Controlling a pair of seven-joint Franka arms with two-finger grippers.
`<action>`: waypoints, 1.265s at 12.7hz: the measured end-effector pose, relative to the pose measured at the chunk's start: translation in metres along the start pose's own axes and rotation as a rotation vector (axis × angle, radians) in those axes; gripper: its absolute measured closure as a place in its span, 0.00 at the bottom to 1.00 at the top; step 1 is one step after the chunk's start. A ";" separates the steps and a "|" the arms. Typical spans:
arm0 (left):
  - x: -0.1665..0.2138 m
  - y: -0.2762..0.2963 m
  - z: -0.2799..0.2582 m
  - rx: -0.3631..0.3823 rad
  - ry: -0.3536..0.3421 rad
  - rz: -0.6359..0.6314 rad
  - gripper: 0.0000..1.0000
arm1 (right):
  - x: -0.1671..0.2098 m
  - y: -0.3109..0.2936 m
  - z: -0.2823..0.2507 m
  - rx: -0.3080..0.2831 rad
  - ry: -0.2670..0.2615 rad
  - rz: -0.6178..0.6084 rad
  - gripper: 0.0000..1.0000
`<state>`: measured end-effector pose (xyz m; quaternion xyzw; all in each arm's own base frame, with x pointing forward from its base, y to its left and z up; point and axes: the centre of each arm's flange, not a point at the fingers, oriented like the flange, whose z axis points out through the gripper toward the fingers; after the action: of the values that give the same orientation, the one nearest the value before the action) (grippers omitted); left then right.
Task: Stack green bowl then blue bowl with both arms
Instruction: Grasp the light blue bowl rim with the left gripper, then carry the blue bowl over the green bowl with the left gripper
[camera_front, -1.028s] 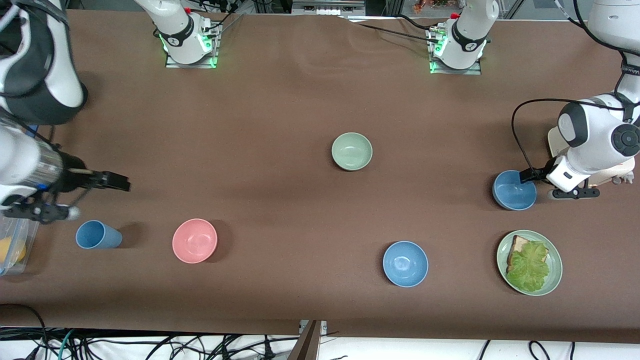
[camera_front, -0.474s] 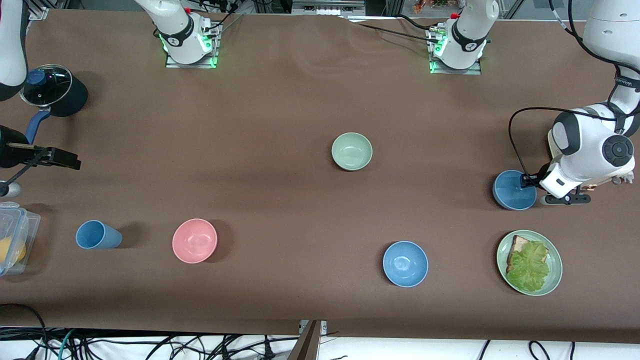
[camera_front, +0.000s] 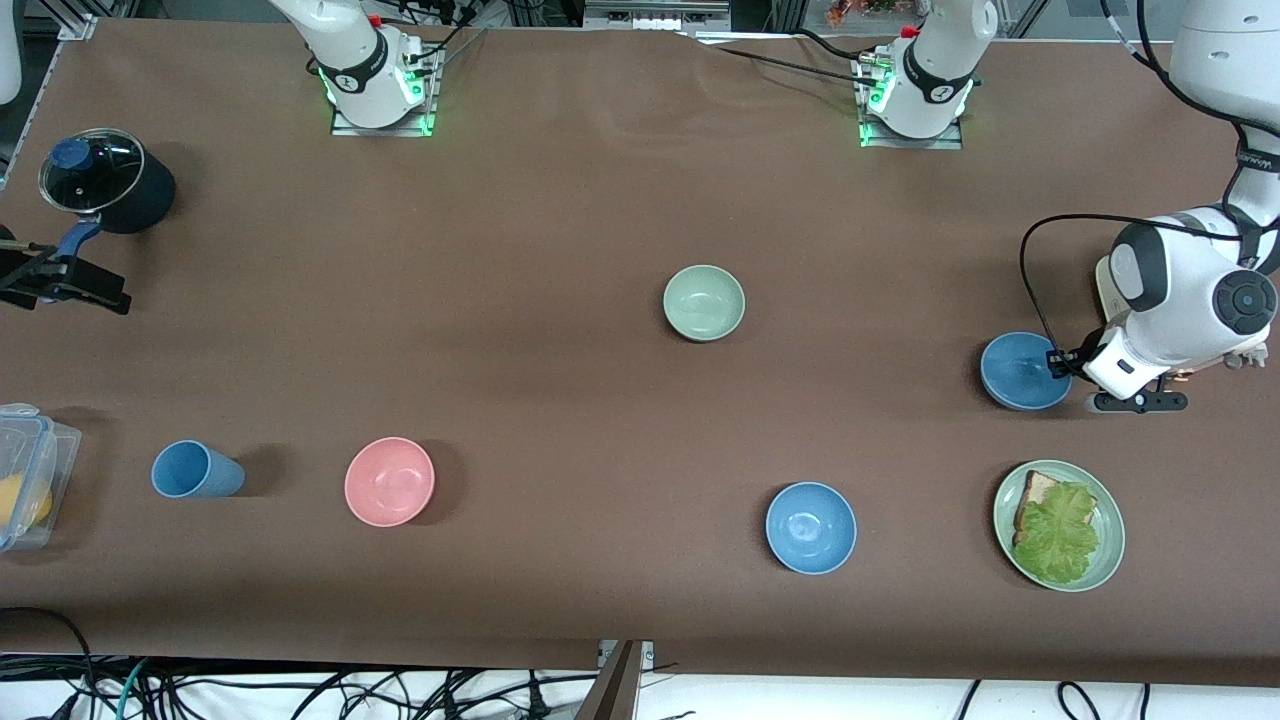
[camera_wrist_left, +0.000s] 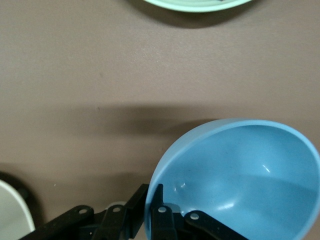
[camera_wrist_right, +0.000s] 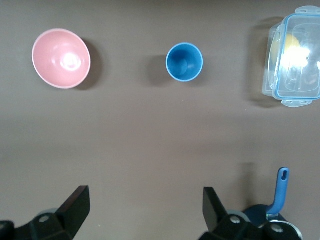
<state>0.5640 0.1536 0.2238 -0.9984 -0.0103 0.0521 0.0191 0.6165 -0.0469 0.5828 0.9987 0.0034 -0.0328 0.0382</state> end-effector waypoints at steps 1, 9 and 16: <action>-0.001 0.006 -0.016 -0.005 -0.016 0.010 0.95 | -0.004 0.004 0.002 -0.001 -0.007 -0.018 0.00; -0.026 0.190 -0.131 -0.138 -0.091 0.107 0.95 | -0.012 -0.009 0.006 -0.003 -0.024 -0.119 0.00; -0.055 0.372 -0.116 -0.279 -0.102 0.035 0.95 | -0.010 -0.017 0.008 0.053 -0.022 -0.118 0.00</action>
<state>0.5285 -0.2231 0.3299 -0.9875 -0.0011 0.1012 -0.1212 0.6054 -0.0306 0.5740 0.9970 0.0609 -0.0462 0.0096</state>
